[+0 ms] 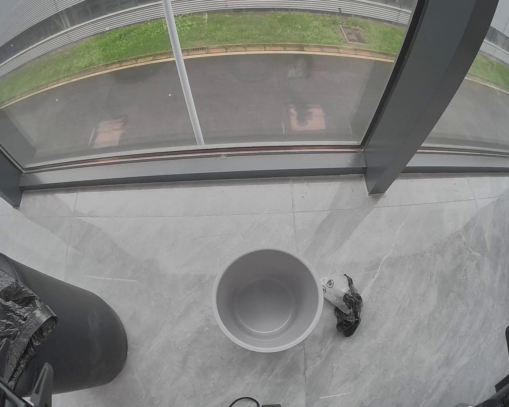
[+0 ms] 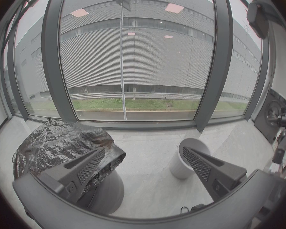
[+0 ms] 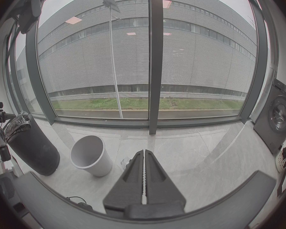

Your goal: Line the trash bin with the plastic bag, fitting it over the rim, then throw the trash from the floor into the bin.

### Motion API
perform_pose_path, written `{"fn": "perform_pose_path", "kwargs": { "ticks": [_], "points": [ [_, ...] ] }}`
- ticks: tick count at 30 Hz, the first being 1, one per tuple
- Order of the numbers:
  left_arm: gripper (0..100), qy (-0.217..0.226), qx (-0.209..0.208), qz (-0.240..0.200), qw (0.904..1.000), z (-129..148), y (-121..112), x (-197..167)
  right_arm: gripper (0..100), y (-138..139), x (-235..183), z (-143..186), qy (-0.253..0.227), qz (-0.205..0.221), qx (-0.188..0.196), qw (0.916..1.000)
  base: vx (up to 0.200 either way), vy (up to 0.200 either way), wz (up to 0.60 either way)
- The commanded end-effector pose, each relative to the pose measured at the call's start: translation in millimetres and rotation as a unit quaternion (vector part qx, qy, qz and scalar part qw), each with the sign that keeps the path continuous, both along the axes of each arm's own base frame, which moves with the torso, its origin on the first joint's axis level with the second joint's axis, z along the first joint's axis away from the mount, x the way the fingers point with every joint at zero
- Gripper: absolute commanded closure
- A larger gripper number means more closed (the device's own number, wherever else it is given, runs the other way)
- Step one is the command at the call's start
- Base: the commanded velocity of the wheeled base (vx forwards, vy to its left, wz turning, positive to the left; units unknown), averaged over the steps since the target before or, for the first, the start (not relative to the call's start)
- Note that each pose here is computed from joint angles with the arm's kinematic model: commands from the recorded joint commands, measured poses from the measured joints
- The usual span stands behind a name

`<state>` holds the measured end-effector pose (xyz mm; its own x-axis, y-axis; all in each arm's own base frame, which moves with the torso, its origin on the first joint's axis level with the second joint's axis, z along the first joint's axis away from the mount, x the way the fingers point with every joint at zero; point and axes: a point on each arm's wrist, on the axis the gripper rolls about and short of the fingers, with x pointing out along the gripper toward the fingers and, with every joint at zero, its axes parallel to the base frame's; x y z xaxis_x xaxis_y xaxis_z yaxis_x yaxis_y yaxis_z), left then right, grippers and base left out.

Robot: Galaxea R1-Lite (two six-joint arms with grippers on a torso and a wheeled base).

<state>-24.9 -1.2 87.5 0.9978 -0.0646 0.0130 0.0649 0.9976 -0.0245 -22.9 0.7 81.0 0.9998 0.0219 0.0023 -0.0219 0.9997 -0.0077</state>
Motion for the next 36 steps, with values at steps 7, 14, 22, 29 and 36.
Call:
{"fn": "perform_pose_path", "kwargs": {
  "ticks": [7,14,22,29,36],
  "points": [
    [0,0.112,0.121,-0.05,0.9851,113.9,1.1,10.6,100,2.2,23.7,144.2,-0.05,0.053,-0.026,0.997,0.0,0.0,0.0],
    [0,0.245,0.36,-0.039,0.8991,70.5,1.4,56.4,100,13.1,102.9,164.4,-0.04,0.124,0.041,0.9906,0.0,0.0,0.0],
    [0,0.278,0.436,-0.041,0.8548,43.7,0.4,88.5,100,18.9,133.8,145.9,0.004,0.13,0.064,0.9894,0.0,0.0,0.0],
    [0,0.308,0.432,-0.025,0.8473,36.0,2.8,103.1,100,19.2,134.7,144.7,0.004,0.131,0.064,0.9894,0.0,0.0,0.0],
    [0,0.302,0.428,0.0,0.8517,38.6,5.8,111.8,100,19.2,134.4,145.4,0.003,0.131,0.064,0.9893,0.0,0.0,0.0]
  ]
}}
